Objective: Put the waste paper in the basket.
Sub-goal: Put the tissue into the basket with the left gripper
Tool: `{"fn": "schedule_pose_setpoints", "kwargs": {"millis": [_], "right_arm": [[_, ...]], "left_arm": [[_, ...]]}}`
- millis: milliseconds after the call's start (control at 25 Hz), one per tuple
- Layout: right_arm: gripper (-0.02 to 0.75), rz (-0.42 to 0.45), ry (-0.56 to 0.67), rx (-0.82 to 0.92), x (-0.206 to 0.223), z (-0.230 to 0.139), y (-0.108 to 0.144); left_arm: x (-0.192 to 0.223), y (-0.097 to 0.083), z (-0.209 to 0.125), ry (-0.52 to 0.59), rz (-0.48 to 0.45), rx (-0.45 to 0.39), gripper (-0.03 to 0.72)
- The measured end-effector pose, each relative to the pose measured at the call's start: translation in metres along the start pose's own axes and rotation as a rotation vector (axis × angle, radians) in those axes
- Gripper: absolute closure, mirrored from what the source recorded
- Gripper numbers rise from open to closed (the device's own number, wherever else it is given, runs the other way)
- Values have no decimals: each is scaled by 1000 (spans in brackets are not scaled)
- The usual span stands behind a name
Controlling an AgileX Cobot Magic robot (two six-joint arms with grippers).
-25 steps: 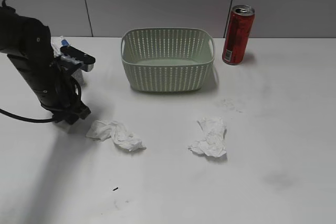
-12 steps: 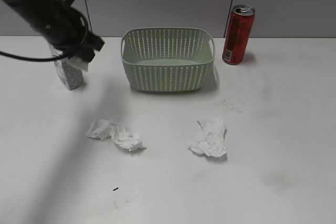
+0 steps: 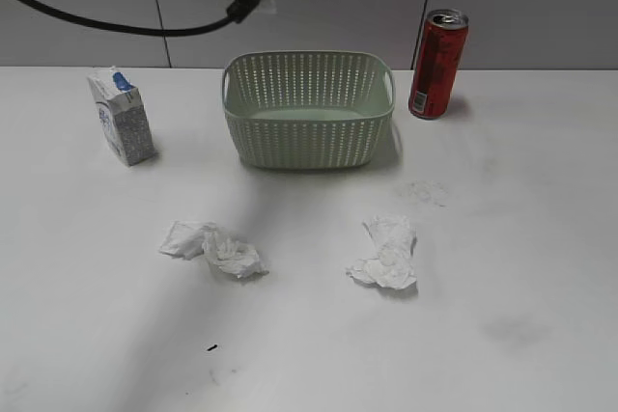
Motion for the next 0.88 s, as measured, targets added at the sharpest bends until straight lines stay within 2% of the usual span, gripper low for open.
{"fn": "schedule_pose_setpoints", "kwargs": {"millis": [160, 240, 280, 360, 480, 560, 720, 880], "right_arm": [[166, -1, 0, -1, 0, 0, 0], [166, -1, 0, -1, 0, 0, 0], [166, -1, 0, -1, 0, 0, 0], [166, -1, 0, -1, 0, 0, 0], [166, -1, 0, -1, 0, 0, 0], [166, -1, 0, -1, 0, 0, 0], [166, -2, 0, -1, 0, 0, 0], [166, -2, 0, -1, 0, 0, 0]], "left_arm": [[30, 0, -27, 31, 12, -5, 698], [44, 0, -46, 78, 9, -9, 664], [48, -1, -54, 105, 3, -12, 622], [54, -2, -69, 162, -11, -16, 489], [54, -5, -76, 205, -28, -26, 174], [53, -6, -78, 221, -35, -34, 72], [45, -11, -79, 289, -73, -37, 57], [24, -14, -62, 322, -109, -35, 71]]}}
Point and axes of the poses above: a point on each arm's last joint axis where the gripper is mounted, x pointing out along that axis toward the gripper, y along the wrist's bending axis when the last joint is at zero, z = x × y, the point moved 5 cm from there along x, pointing out along that axis toward the gripper, and after that the axes turned 1 degree about x, right-handed, at the moved point
